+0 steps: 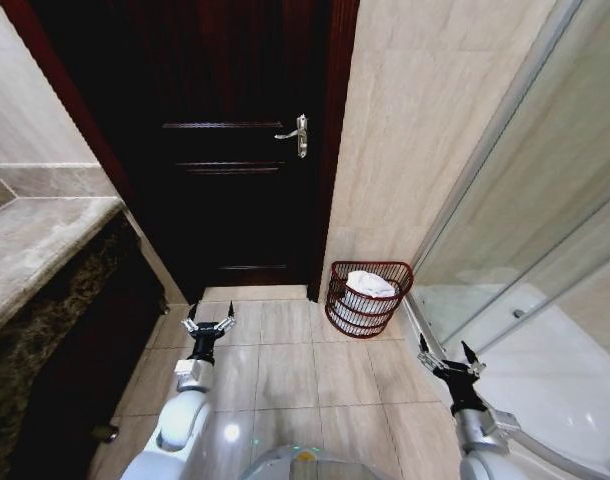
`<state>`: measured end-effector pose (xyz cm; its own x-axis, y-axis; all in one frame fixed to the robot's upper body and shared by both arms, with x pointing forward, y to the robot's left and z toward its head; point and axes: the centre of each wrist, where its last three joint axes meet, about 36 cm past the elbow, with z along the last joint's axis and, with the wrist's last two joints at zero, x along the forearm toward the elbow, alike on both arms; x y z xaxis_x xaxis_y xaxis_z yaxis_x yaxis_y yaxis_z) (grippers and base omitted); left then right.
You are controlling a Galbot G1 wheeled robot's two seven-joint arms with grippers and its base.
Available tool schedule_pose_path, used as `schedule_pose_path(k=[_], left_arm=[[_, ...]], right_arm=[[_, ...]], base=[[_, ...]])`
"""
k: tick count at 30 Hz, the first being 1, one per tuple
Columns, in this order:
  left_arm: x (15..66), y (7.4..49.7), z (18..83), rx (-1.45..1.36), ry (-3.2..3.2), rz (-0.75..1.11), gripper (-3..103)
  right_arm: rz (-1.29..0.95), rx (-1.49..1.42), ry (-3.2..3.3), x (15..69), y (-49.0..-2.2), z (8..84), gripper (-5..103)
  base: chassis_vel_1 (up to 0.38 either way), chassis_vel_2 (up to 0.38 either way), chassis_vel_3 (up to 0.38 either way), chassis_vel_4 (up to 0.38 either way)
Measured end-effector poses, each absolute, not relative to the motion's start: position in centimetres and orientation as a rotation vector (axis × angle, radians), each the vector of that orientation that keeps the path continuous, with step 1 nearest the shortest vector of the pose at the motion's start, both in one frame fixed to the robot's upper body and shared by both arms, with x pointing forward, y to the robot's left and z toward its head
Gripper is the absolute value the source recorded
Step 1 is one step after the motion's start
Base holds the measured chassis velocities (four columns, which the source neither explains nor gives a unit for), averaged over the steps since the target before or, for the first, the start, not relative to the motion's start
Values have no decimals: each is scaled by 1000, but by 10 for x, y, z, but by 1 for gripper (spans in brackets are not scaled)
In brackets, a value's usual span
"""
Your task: Discard the used towel into the hamper.
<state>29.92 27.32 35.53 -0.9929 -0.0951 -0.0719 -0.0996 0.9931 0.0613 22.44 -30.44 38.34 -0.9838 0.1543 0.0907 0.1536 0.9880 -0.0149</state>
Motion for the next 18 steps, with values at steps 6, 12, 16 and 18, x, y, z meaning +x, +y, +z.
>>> schedule_pose_path(k=[6, 12, 16, 18], left_arm=[[304, 271, 359, -94, 3051, 95, 100], [313, 269, 363, -59, 3033, 82, 100], [319, 269, 362, -42, 3035, 85, 100], [322, 270, 362, -25, 3037, 93, 100]], right_arm=[[6, -227, -3046, 231, -299, 385, 100], [17, -218, -3037, 239, -296, 387, 100], [21, -206, -3029, 250, -292, 391, 100], [19, -190, -3022, 257, -290, 396, 100]], base=[[-77, 65, 84, -66], [-45, 64, 47, -53], [-41, 45, 19, -50], [-39, 37, 58, -33]])
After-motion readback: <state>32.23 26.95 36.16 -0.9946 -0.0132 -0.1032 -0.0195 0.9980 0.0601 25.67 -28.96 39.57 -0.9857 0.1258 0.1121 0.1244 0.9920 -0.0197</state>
